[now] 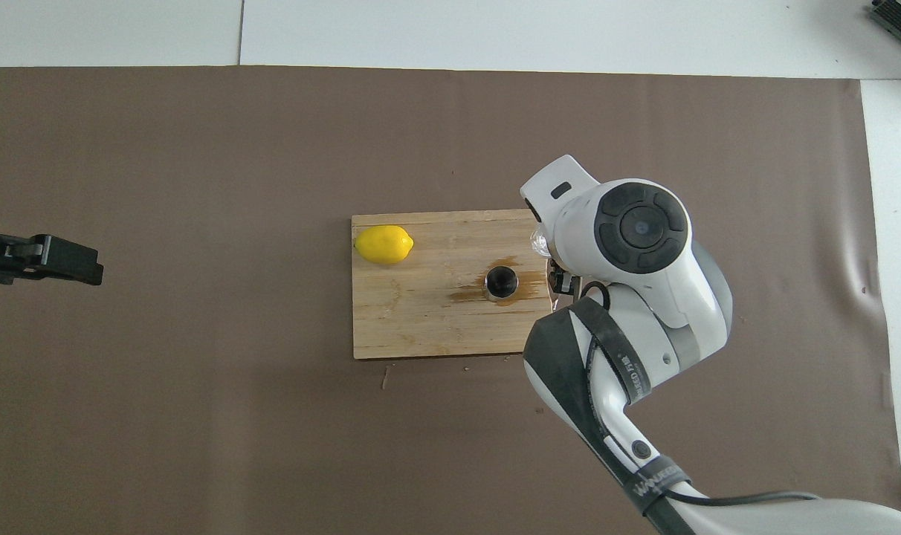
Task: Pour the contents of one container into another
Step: 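Lift the white cup and carry it over the metal cup, then tilt the white cup with the right gripper over the metal cup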
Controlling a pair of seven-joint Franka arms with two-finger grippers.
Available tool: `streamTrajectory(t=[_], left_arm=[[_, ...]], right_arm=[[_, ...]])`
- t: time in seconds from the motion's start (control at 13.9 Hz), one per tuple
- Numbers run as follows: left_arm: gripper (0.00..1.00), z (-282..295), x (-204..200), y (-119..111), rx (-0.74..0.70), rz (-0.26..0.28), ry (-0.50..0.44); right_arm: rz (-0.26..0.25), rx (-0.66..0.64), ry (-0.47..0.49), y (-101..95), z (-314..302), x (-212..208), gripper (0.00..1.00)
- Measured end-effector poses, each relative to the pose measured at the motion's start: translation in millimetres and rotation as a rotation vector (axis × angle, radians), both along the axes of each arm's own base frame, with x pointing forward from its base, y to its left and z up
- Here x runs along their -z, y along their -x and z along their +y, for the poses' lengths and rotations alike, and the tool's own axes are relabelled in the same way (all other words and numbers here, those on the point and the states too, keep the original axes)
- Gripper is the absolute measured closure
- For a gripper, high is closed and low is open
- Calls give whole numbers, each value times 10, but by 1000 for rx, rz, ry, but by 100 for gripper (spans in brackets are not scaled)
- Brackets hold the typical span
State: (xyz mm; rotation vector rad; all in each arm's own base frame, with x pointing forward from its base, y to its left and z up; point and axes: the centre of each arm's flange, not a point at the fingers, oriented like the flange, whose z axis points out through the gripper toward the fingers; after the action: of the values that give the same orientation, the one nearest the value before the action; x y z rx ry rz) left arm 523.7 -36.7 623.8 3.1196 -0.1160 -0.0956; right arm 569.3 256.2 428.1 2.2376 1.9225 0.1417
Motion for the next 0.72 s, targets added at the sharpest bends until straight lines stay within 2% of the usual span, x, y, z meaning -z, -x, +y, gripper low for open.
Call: streamTrajectory(t=[0.22, 0.5, 0.72], left_arm=[[0, 0, 0, 0, 0, 0, 0], [0, 0, 0, 0, 0, 0, 0], [0, 0, 0, 1, 0, 0, 0]], right_arm=[[-18, -43, 70, 36, 111, 5, 49], [-31, -134, 183, 226, 423, -4, 49], [-40, -163, 226, 299, 529, 3, 49]])
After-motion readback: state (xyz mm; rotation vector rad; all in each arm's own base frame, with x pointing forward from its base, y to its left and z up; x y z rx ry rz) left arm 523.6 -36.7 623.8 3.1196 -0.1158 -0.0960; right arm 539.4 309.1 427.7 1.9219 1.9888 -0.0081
